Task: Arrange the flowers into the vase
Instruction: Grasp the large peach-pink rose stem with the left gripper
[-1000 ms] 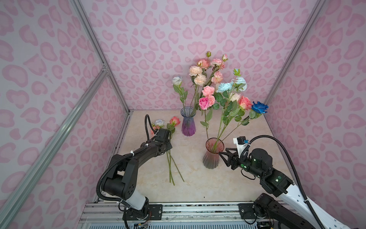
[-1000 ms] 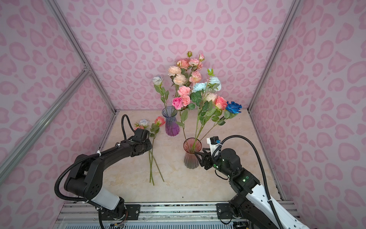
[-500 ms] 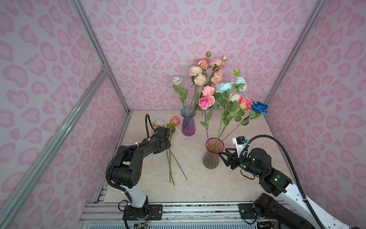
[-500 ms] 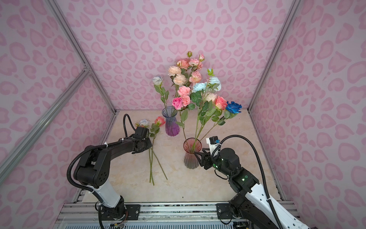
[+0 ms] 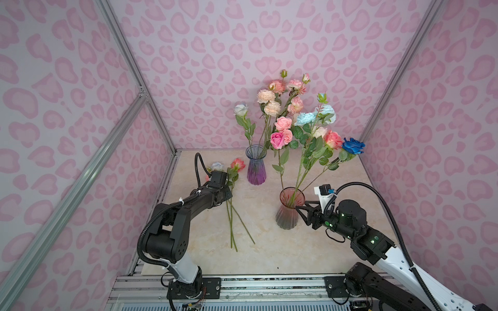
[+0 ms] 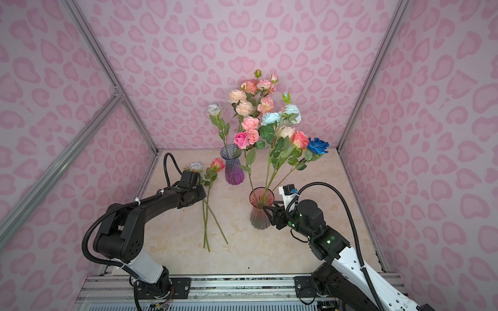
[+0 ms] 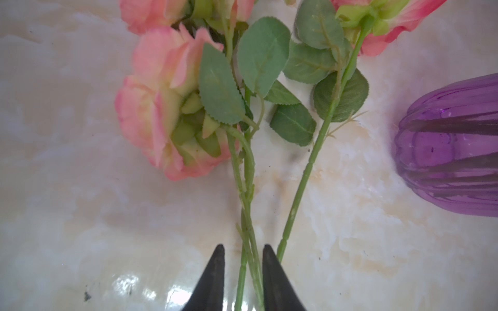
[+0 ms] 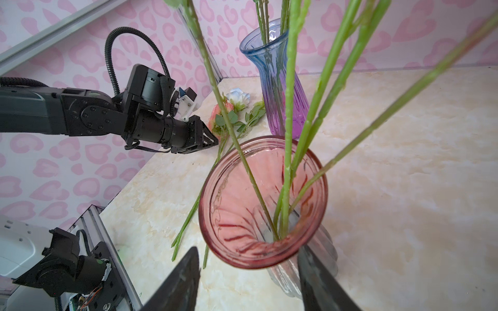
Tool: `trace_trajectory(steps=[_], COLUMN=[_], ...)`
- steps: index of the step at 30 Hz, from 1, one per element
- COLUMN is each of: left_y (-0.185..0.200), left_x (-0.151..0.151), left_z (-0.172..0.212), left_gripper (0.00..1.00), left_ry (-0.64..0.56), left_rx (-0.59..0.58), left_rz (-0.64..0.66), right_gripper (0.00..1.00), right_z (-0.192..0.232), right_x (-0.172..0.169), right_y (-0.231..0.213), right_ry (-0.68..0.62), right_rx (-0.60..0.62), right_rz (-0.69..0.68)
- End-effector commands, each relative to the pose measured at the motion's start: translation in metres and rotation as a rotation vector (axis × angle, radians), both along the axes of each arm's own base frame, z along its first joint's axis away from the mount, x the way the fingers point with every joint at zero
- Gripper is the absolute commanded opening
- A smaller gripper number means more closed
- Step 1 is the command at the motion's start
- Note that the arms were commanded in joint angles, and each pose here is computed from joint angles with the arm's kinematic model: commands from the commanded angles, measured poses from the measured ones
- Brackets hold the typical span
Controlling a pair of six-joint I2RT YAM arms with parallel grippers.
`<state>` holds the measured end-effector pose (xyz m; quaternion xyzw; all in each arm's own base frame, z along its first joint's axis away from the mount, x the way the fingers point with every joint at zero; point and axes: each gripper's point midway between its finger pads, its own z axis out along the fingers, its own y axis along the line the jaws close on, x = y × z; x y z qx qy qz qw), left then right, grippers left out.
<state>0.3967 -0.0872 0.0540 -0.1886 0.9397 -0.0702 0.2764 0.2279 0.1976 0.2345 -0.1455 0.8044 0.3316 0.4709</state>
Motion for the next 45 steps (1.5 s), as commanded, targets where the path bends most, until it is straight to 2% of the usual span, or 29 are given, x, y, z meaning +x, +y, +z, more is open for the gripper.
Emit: trace_trajectory(steps=[1, 8, 12, 25, 28, 30, 37, 42, 45], left_y=[-0.002, 0.004, 0.004, 0.001, 0.001, -0.001, 0.0, 0.002, 0.006], left_x=[0.012, 0.012, 0.01, -0.002, -0.002, -0.001, 0.004, 0.005, 0.001], left_z=[0.001, -0.022, -0.021, 0.034, 0.022, 0.011, -0.011, -0.023, -0.023], left_gripper=[0.26, 0.12, 0.03, 0.04, 0.3, 0.34, 0.34, 0.26, 0.17], left_ry=[-0.024, 0.022, 0.014, -0.093, -0.058, -0.036, 0.011, 0.03, 0.024], left_rx=[-0.001, 0.039, 0.036, -0.009, -0.006, -0.011, 0.01, 0.029, 0.047], left_rz=[-0.001, 0.007, 0.006, -0.022, -0.02, -0.024, -0.011, -0.014, -0.006], right_gripper=[0.59, 0.59, 0.59, 0.59, 0.59, 0.6, 0.6, 0.6, 0.6], right_z=[0.007, 0.008, 0.01, 0.01, 0.013, 0.013, 0.015, 0.014, 0.017], right_x=[0.0, 0.0, 0.0, 0.0, -0.001, -0.002, -0.003, 0.0, 0.001], right_y=[0.002, 0.001, 0.0, 0.003, 0.004, 0.003, -0.001, 0.002, 0.004], right_ry=[-0.025, -0.03, -0.032, -0.029, -0.03, -0.032, -0.041, -0.041, -0.047], right_rx=[0.012, 0.011, 0.013, 0.03, 0.041, 0.038, 0.031, 0.037, 0.038], right_rz=[0.008, 0.005, 0.005, 0.01, 0.011, 0.01, -0.003, 0.002, 0.01])
